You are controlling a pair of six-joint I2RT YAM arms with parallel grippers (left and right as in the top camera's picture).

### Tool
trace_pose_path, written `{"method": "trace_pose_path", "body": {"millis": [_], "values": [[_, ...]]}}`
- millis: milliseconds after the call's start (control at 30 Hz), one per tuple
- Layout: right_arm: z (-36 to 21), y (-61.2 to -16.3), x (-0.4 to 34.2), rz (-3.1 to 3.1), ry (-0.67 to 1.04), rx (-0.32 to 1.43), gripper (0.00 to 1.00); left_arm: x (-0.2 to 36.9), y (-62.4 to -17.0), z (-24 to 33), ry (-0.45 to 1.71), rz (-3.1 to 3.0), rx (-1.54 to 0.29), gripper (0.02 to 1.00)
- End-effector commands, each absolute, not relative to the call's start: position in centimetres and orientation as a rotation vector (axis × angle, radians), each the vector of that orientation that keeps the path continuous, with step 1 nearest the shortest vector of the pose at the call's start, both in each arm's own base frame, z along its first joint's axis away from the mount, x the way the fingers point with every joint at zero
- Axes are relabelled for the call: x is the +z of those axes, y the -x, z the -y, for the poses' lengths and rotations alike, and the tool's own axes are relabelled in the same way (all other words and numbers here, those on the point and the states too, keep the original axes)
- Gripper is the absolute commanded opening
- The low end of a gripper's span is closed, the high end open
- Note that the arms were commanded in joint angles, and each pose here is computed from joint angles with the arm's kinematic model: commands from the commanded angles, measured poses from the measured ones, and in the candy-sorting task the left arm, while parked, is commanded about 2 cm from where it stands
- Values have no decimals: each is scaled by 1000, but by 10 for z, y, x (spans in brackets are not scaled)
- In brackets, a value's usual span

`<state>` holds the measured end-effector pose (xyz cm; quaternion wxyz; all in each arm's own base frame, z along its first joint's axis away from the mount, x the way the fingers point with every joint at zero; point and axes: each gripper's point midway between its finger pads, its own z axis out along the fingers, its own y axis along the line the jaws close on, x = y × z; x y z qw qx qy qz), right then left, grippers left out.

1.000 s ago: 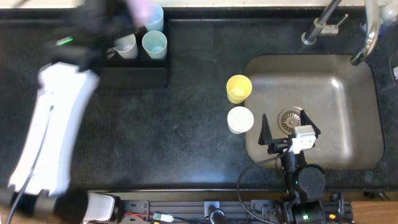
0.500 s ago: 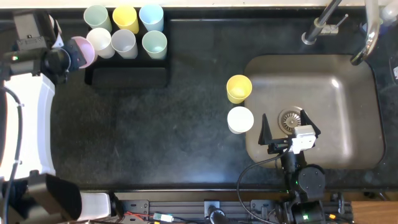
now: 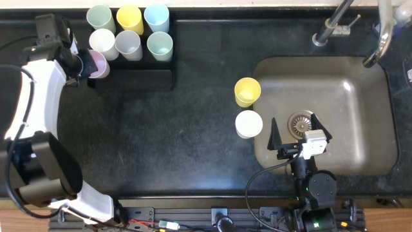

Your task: Store Cups

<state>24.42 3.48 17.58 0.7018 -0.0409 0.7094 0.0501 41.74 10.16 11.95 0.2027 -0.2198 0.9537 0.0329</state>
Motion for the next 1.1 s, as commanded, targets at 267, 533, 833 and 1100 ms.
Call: {"method": "trace_pose_path", "body": {"millis": [267, 533, 833, 1100], "values": [[-34, -244, 173, -1575, 85, 111, 996, 90, -418, -100, 594, -2730, 76, 34], [-34, -244, 173, -1575, 85, 111, 998, 85, -416, -99, 598, -2752, 65, 53], [-34, -244, 173, -1575, 85, 111, 993, 86, -416, -98, 595, -2749, 61, 310], [-34, -244, 173, -1575, 85, 111, 998, 156, -419, -76, 558, -2581, 31, 581]]}}
